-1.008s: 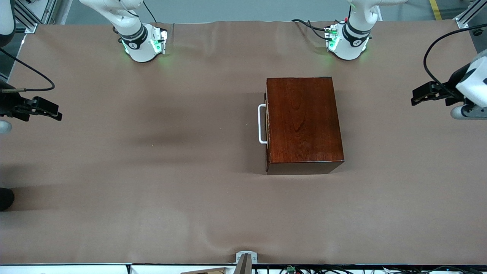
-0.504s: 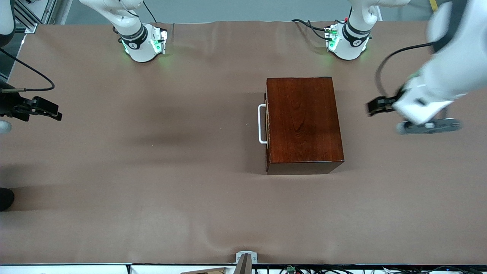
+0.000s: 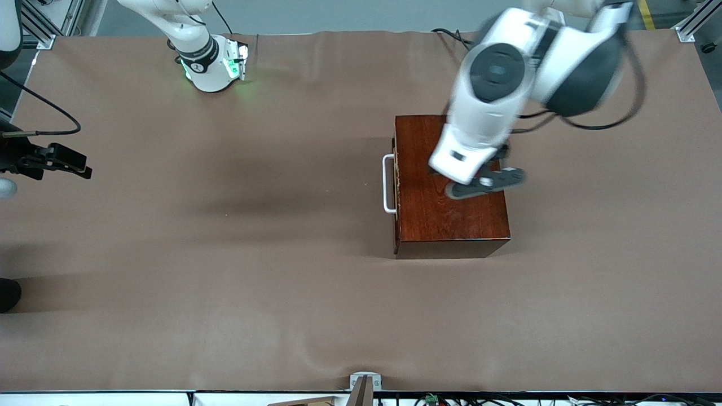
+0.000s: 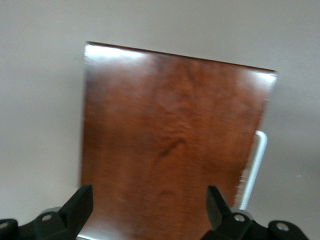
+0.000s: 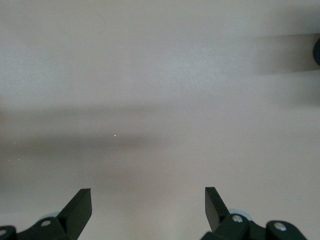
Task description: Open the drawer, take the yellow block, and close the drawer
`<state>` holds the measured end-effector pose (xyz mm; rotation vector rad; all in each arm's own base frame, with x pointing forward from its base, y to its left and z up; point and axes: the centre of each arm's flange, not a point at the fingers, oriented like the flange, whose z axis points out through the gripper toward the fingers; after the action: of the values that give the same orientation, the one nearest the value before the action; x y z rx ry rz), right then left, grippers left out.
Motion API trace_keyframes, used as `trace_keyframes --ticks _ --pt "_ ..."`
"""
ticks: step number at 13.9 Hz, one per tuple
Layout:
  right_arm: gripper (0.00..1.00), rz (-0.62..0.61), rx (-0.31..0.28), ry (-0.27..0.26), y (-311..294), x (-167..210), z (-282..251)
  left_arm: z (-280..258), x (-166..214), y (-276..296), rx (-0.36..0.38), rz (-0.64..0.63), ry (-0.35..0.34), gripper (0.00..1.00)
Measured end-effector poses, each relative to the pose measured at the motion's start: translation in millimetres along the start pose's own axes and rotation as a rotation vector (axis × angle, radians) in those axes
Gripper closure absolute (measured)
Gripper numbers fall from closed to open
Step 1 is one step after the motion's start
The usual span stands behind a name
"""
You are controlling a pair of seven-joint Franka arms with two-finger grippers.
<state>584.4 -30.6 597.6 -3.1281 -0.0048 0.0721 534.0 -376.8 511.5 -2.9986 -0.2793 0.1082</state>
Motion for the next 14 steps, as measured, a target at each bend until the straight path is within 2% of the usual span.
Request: trace_keyframes --ticks 2,5,9,14 --pt "0.0 0.001 0.0 0.005 0.3 0.2 -2.0 15.0 -36.4 51.2 0.009 0.006 0.016 0.0" --pt "0.0 0.007 -0.001 0.019 3.8 0.1 -8.7 57.1 -70.5 120.5 0.015 0.048 0.089 0.0" --pt "0.0 0.009 -0.002 0.021 5.1 0.0 -10.2 122.7 -69.4 163.0 0.046 0.069 0.14 0.0" --pt "0.0 0.009 -0.002 0.025 5.2 -0.1 -12.1 166.6 -82.3 181.6 0.099 0.103 0.121 0.0"
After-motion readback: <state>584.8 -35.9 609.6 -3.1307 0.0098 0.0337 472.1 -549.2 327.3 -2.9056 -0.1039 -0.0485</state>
